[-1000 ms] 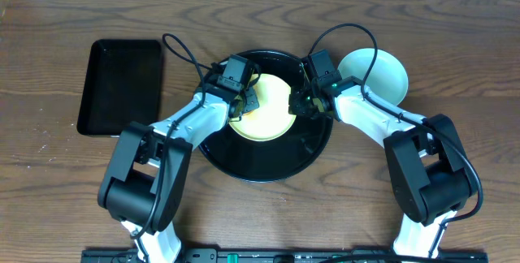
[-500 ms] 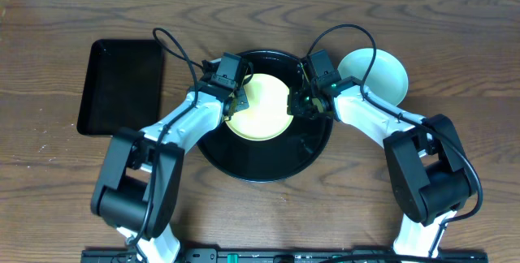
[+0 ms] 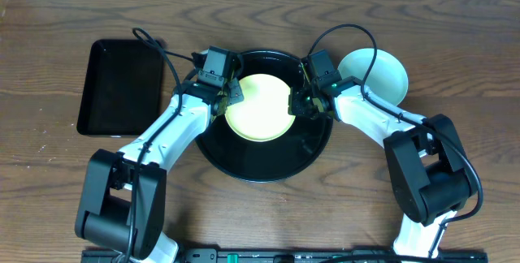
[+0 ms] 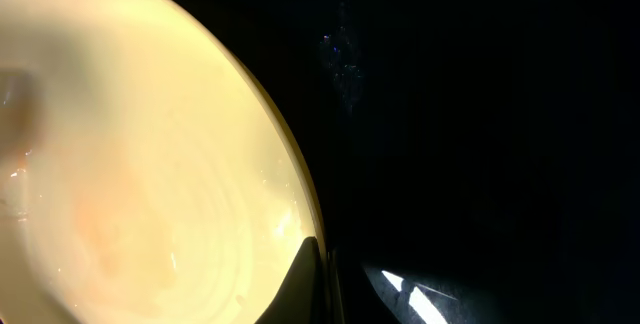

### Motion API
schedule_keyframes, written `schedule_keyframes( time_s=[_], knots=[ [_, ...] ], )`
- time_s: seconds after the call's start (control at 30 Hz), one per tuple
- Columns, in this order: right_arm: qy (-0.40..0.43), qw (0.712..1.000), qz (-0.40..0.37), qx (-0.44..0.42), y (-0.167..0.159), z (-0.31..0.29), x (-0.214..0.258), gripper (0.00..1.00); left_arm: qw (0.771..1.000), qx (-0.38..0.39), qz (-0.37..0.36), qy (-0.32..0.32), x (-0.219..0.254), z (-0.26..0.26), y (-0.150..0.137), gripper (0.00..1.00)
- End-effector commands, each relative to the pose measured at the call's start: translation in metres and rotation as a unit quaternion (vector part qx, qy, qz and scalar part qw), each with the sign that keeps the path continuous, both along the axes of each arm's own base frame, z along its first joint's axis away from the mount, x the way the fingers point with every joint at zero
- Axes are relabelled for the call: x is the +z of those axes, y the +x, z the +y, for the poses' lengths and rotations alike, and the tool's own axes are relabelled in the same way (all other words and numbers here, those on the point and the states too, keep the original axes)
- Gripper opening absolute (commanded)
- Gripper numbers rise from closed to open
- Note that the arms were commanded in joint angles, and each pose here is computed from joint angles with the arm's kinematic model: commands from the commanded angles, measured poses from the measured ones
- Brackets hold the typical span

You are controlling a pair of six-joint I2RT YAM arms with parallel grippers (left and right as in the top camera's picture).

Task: Clean dirty plates on tray and stack at the side
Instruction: 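Scrub the sauce on the yellow plate with the left gripper's sponge, then continue scrubbing the yellow plate, then lift the sponge off leftward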

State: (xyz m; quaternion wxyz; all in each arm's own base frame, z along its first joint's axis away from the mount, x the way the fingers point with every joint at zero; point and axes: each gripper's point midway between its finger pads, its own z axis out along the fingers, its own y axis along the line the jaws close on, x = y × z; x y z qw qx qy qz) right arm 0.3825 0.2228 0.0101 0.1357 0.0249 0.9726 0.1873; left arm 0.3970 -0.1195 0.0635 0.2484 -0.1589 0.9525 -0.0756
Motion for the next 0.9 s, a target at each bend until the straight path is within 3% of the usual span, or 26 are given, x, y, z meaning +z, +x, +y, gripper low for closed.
schedule_keyframes(
  time_s=[0.0,0.4,0.87],
  knots=[
    [-0.022,1.0,-0.003,-0.008,0.003,-0.008,-0.005,0.01,0.996,-0.023,0.027,-0.076,-0.001,-0.034,-0.014,0.08],
    [-0.022,1.0,-0.002,-0.007,0.003,-0.008,-0.005,0.01,0.993,-0.081,0.029,-0.077,-0.018,-0.082,-0.024,0.08],
    [-0.024,1.0,0.0,-0.007,0.002,-0.009,-0.006,0.01,0.996,-0.06,0.065,-0.026,-0.062,-0.064,-0.025,0.08]
  ],
)
